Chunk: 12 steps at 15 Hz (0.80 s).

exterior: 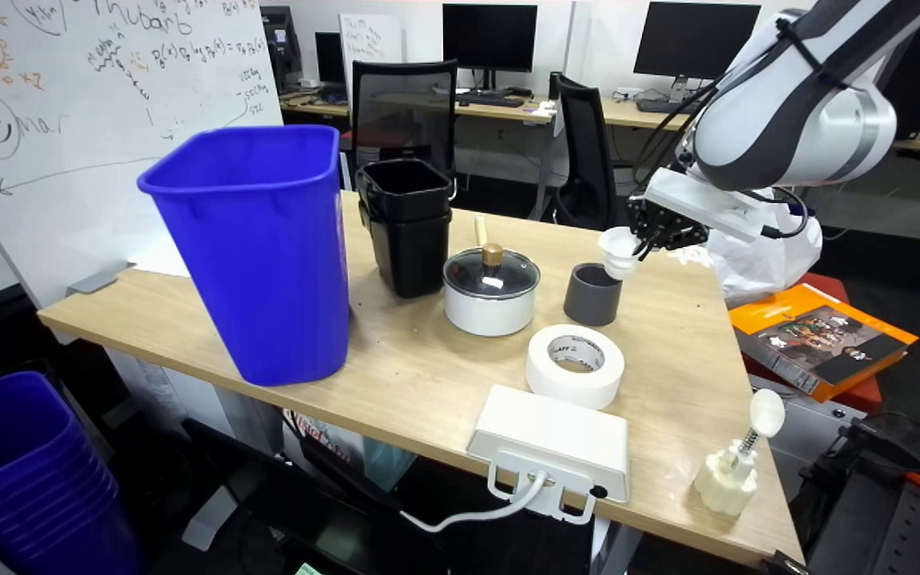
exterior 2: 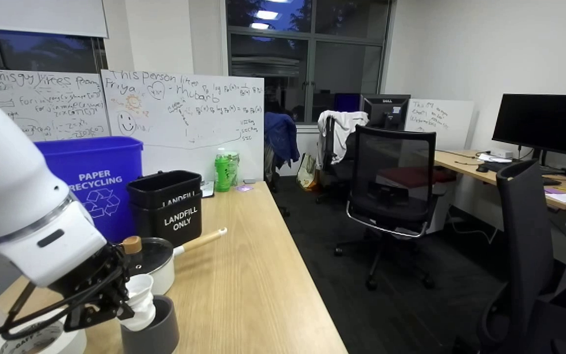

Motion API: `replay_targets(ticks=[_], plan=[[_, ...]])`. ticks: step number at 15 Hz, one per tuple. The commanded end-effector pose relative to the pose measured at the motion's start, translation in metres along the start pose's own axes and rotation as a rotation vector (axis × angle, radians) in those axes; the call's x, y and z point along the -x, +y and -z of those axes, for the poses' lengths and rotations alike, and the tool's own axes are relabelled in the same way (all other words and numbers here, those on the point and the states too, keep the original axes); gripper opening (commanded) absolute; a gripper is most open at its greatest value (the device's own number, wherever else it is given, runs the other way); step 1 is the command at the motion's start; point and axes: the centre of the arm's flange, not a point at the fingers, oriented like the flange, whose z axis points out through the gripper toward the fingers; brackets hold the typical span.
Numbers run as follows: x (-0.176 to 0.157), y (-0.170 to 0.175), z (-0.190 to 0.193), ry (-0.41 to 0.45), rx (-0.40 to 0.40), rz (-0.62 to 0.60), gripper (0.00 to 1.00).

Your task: Put the white object in the grey cup

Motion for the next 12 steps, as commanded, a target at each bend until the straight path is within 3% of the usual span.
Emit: replay_targets(ticks=[1,5,12], plan=[[0.011,-0.005,-0.001,0.031,-0.038,-0.004,0.01],[0.018,-0.013,-0.002,0.041,-0.069,0.016,0.01],[0.031,0.013,-0.022,0.033,-0.033,0.006,0.01]])
